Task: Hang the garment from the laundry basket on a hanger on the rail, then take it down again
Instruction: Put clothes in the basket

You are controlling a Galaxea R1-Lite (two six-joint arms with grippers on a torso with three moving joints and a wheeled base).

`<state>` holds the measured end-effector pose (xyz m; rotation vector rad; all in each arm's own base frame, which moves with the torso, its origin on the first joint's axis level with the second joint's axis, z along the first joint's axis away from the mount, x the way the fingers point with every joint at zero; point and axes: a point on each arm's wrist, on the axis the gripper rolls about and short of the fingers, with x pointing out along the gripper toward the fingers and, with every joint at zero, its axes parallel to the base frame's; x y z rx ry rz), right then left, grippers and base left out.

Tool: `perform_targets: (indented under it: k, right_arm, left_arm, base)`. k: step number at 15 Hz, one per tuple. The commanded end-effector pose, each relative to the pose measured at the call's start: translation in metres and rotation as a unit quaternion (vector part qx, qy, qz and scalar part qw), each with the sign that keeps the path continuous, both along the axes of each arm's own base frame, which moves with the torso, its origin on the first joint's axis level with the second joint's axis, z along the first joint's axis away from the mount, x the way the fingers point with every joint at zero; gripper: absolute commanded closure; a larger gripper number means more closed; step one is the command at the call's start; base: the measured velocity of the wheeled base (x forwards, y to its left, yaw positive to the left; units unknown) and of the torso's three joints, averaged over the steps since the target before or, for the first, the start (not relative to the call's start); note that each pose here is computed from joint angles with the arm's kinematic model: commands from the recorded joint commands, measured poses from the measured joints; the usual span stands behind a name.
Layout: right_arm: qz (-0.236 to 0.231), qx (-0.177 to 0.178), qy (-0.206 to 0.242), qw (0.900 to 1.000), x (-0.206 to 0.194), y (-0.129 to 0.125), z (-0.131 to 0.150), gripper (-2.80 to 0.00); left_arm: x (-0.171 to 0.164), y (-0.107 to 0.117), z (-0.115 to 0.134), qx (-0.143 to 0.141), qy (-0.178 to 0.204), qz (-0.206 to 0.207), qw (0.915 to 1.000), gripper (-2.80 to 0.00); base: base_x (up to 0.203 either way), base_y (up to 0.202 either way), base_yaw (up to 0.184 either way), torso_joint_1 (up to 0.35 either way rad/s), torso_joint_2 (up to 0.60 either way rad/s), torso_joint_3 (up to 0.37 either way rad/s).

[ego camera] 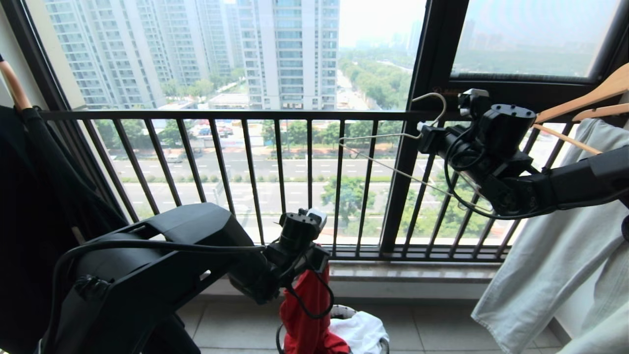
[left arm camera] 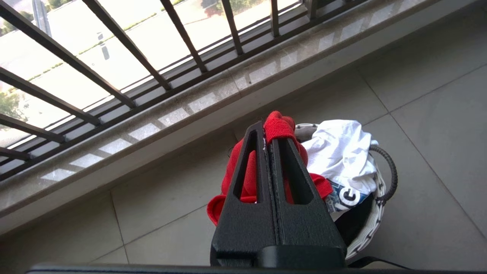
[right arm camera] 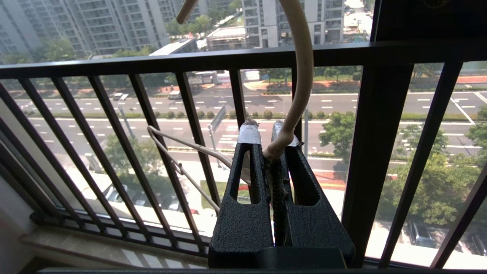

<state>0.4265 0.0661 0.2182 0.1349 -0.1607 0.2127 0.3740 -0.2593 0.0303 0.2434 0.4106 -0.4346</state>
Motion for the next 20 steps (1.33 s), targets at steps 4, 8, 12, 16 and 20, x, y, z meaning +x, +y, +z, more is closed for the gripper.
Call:
perform_targets:
  k: [4, 8, 12, 16, 20]
  right_arm:
    - [-0.005, 0.001, -0.001, 1.0, -0.018, -0.008, 0.028, 0.0]
    - [-0.001, -0.001, 0.001, 1.0, -0.025, -0.008, 0.031, 0.0]
    - [0.008, -0.005, 0.019, 1.0, -0.03, -0.009, 0.033, 0.0]
    - [0.008, -0.006, 0.025, 1.0, -0.031, -0.009, 0.031, 0.0]
    - [0.009, -0.004, 0.02, 1.0, -0.033, -0.009, 0.035, 0.0]
  left_arm:
    - [0.003, -0.009, -0.016, 0.057, 0.056, -0.012, 0.9967, 0.0]
    - [0.012, -0.015, -0.027, 0.073, 0.069, -0.016, 0.9948, 0.0]
    - [0.015, -0.016, -0.034, 0.081, 0.07, -0.019, 0.9941, 0.0]
    - [0.016, -0.017, -0.04, 0.085, 0.072, -0.021, 0.9936, -2.8]
    - [0.016, -0.017, -0.04, 0.089, 0.07, -0.023, 0.9933, -2.8]
  base:
    - [0.0, 0.0, 0.0, 0.0, 0.0, 0.0]
    - [0.0, 0.0, 0.0, 0.0, 0.0, 0.0]
    - [0.0, 0.0, 0.0, 0.0, 0.0, 0.0]
    - [0.0, 0.0, 0.0, 0.0, 0.0, 0.0]
    - [0.0, 0.0, 0.0, 0.0, 0.0, 0.0]
